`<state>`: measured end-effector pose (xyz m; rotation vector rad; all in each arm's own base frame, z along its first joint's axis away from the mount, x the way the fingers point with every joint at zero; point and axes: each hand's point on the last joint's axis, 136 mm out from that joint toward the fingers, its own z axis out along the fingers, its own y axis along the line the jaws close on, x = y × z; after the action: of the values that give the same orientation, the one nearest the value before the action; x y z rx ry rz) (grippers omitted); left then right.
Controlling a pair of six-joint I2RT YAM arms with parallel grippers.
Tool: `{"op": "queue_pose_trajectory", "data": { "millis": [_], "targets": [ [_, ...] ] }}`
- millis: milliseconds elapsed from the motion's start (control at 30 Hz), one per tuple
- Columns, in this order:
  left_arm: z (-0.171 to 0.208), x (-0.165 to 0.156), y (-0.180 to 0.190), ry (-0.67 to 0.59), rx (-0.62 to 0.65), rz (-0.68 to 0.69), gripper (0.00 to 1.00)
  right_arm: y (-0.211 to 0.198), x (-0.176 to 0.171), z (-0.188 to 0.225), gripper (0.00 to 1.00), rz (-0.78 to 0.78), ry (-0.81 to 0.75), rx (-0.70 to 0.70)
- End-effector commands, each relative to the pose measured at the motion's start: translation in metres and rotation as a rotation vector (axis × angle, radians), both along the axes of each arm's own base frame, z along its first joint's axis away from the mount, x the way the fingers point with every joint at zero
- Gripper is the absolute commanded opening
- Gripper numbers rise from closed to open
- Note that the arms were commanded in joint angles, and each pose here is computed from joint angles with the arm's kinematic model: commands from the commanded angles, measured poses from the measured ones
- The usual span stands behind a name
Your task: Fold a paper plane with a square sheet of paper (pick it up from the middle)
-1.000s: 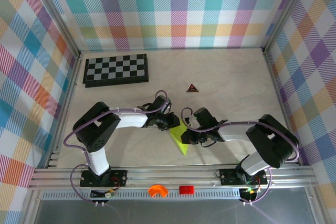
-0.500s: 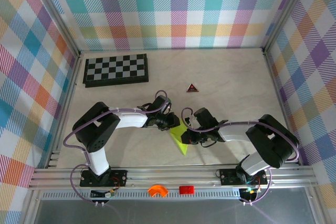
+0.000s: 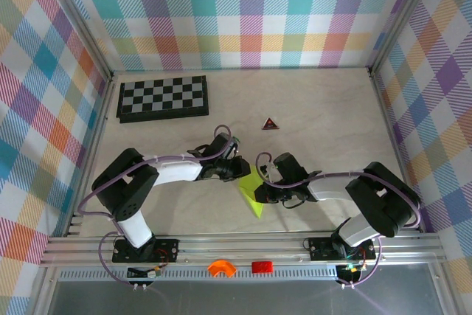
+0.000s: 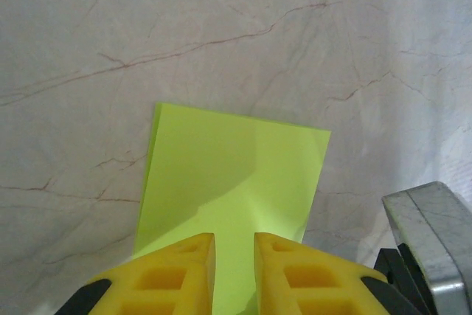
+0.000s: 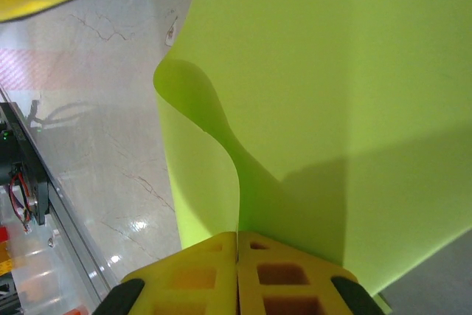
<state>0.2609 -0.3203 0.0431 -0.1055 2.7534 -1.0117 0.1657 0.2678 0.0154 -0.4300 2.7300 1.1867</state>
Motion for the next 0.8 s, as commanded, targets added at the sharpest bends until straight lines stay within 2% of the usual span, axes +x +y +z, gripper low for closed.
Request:
{"op": "queue_pose_trajectory", "data": {
  "millis": [0,100,333,767],
  "targets": [
    [-0.002,-0.003,-0.007,0.01,-0.018,-0.044,0.21,-0.011,-0.008,-0.013,0.09,-0.007,0.02,-0.048],
    [-0.014,-0.003,-0.014,0.046,-0.027,-0.053,0.2,-0.011,-0.008,-0.013,0.09,-0.006,0.022,-0.048],
    [-0.04,-0.011,0.002,0.116,0.062,-0.022,0.18,-0.01,-0.007,-0.006,0.1,-0.006,0.007,-0.035],
    [-0.043,-0.013,0.006,0.122,0.079,-0.018,0.17,-0.01,-0.006,-0.008,0.1,-0.005,0.004,-0.046]
  ]
}}
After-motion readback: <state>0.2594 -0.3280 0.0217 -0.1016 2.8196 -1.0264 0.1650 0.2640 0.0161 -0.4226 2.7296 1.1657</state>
